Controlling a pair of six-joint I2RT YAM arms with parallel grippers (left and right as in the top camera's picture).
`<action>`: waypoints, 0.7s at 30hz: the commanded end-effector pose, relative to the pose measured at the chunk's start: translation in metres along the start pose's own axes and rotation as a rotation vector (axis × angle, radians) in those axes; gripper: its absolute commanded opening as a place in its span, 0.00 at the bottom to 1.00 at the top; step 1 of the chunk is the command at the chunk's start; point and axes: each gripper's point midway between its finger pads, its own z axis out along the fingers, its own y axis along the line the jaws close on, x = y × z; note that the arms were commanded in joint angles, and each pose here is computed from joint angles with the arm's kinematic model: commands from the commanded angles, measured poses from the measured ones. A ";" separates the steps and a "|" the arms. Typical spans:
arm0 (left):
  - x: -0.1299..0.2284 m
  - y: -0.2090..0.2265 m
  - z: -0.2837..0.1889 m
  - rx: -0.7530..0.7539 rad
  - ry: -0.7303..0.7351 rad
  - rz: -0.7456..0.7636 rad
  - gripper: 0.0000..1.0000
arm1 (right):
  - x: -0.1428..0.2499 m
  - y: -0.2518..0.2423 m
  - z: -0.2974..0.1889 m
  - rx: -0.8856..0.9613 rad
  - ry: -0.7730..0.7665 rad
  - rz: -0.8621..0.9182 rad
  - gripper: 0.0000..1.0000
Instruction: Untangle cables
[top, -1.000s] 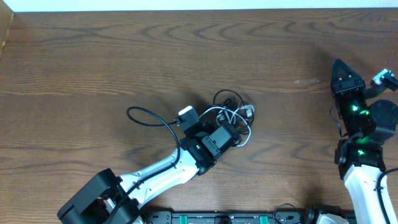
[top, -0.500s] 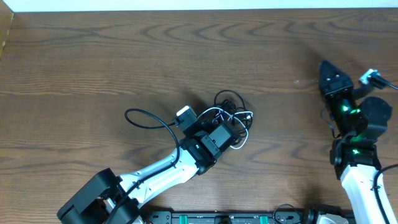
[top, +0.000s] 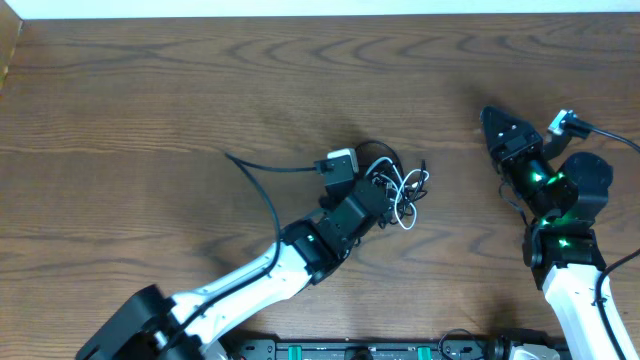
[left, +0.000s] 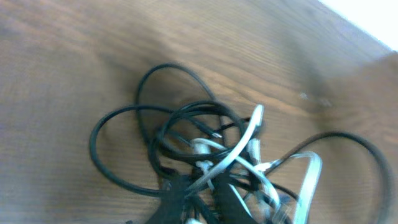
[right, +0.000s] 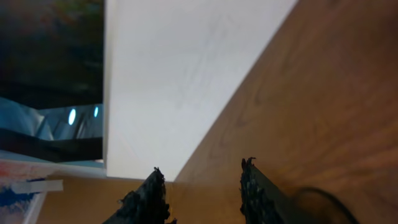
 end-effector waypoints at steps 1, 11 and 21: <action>-0.008 -0.013 -0.011 0.055 -0.005 0.044 0.59 | 0.006 0.005 0.000 -0.005 0.035 -0.024 0.38; 0.007 0.005 -0.010 -0.013 0.056 0.077 0.91 | 0.009 -0.002 0.000 0.021 0.046 -0.016 0.38; 0.019 0.009 0.014 -0.031 0.057 -0.033 0.91 | 0.009 -0.002 0.000 0.024 0.048 -0.013 0.38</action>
